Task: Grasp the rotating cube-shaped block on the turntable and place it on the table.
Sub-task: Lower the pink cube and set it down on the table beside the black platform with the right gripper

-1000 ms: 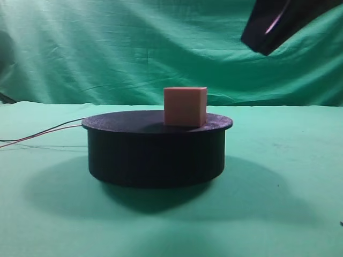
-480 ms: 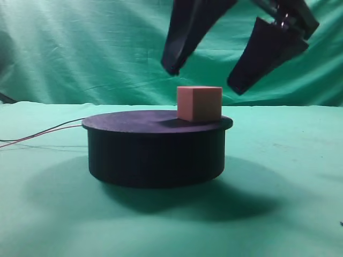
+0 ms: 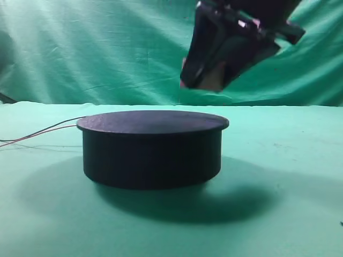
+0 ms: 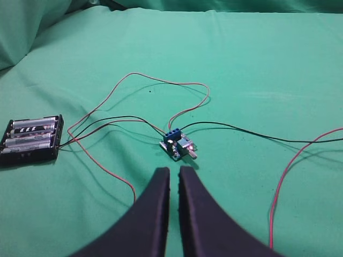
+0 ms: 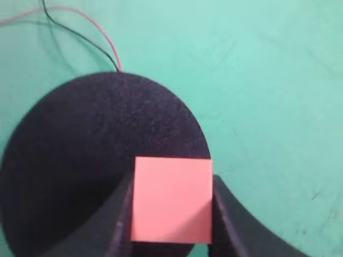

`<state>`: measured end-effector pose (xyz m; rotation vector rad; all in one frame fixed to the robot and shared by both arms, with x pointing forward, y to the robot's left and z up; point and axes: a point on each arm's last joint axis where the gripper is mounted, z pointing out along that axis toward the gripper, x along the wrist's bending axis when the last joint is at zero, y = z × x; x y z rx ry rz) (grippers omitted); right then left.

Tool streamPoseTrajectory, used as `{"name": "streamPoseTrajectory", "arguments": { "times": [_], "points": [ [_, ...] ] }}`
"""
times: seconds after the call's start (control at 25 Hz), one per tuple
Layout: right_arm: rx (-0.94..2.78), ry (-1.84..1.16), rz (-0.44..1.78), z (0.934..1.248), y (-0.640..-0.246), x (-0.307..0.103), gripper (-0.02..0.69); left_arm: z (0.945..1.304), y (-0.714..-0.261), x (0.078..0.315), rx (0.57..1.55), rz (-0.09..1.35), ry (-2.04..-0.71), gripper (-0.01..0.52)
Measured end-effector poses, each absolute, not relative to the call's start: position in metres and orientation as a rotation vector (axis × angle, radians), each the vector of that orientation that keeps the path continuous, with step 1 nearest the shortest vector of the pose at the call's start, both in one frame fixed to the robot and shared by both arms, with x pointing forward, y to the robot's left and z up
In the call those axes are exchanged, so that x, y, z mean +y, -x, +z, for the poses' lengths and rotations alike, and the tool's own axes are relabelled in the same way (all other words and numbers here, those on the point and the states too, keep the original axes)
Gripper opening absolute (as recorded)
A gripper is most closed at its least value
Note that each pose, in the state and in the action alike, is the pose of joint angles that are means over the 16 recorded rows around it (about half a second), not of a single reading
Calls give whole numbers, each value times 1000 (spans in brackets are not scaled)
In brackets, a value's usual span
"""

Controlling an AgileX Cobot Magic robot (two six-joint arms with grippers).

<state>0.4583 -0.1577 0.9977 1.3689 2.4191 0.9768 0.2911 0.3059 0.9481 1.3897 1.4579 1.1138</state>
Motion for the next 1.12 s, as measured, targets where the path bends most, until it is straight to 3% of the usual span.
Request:
{"name": "streamPoseTrajectory", "arguments": {
  "times": [0.32,0.52,0.72,0.92,1.12],
  "points": [
    [2325,-1588,826,961,-449,-196,246,948,-291,306,1458,1114,-1390,0],
    [2317,-1657,754,939,-445,-203,325,948,-291,306,1458,1114,-1390,0],
    [2329,-1683,750,939,-447,-201,382,948,-291,306,1458,1114,-1390,0],
    [2357,-1667,800,960,-444,-198,324,948,-291,306,1458,1114,-1390,0],
    [2384,-1632,847,991,-431,-200,183,948,-291,306,1458,1114,-1390,0]
  ]
}}
